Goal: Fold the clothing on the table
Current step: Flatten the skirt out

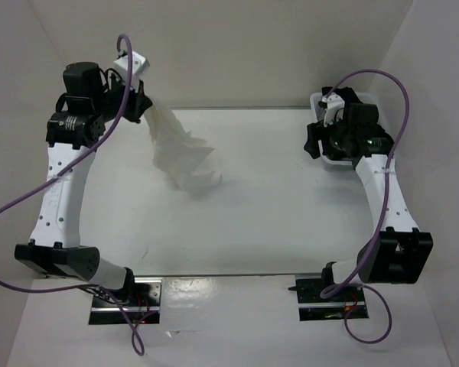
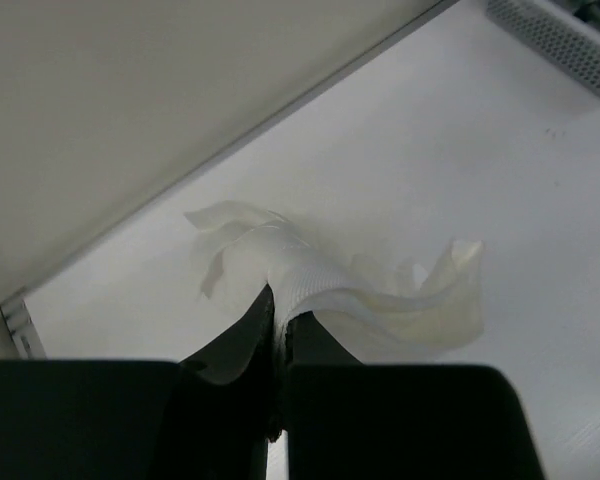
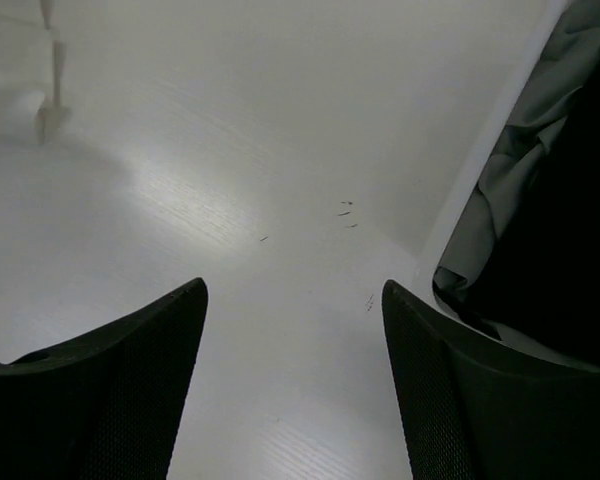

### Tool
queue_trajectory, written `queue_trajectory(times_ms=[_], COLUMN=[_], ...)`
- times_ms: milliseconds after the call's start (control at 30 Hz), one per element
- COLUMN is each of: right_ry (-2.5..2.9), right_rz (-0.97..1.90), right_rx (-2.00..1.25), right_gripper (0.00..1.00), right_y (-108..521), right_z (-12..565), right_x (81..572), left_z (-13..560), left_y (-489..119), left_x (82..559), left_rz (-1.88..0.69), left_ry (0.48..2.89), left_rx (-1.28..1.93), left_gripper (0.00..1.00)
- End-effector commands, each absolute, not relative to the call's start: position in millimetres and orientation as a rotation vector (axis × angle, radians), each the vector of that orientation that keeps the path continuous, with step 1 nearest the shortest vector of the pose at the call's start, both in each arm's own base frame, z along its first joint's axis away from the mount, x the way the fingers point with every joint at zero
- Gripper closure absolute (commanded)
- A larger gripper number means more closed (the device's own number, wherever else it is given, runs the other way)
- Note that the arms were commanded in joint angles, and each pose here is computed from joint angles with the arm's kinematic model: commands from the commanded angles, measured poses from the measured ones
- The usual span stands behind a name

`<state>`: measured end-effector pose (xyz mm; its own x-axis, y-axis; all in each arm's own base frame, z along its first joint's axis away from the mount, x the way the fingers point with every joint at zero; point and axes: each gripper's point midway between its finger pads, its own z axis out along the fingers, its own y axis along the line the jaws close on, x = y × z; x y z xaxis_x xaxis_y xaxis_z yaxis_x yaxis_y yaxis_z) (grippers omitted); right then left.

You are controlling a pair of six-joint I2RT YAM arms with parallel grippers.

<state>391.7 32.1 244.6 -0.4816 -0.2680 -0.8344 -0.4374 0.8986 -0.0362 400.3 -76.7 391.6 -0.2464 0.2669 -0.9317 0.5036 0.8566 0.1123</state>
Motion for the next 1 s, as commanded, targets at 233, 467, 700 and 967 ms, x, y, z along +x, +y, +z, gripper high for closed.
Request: queue_trajectory(times_ms=[233, 467, 700, 967], right_ry=[2.027, 2.024, 2.058, 2.121], right_rz=[0.298, 0.345, 0.442, 0.480], right_rx=[-0.458, -0.473, -0.596, -0.758], right_gripper=[0.25, 0.25, 0.25, 0.25], right_y=[28.4, 27.7, 46.5, 81.6], right_z=[256.5, 257.9, 252.2, 223.3], right_x=[359.2, 342.6, 337.3, 342.0], left_z=[378.8, 411.2, 395.8, 252.8], left_y=[-218.9, -246.0, -220.8, -203.8], left_x=[353.7, 323.1, 337.9, 344.5], left_rz=[-0.347, -0.528, -0.358, -0.277], left_ry=[1.809, 1.695, 1.755, 2.056], left_rx=[1.070, 1.162, 1.041, 1.033], left_gripper=[1.00, 1.00, 1.00, 1.00])
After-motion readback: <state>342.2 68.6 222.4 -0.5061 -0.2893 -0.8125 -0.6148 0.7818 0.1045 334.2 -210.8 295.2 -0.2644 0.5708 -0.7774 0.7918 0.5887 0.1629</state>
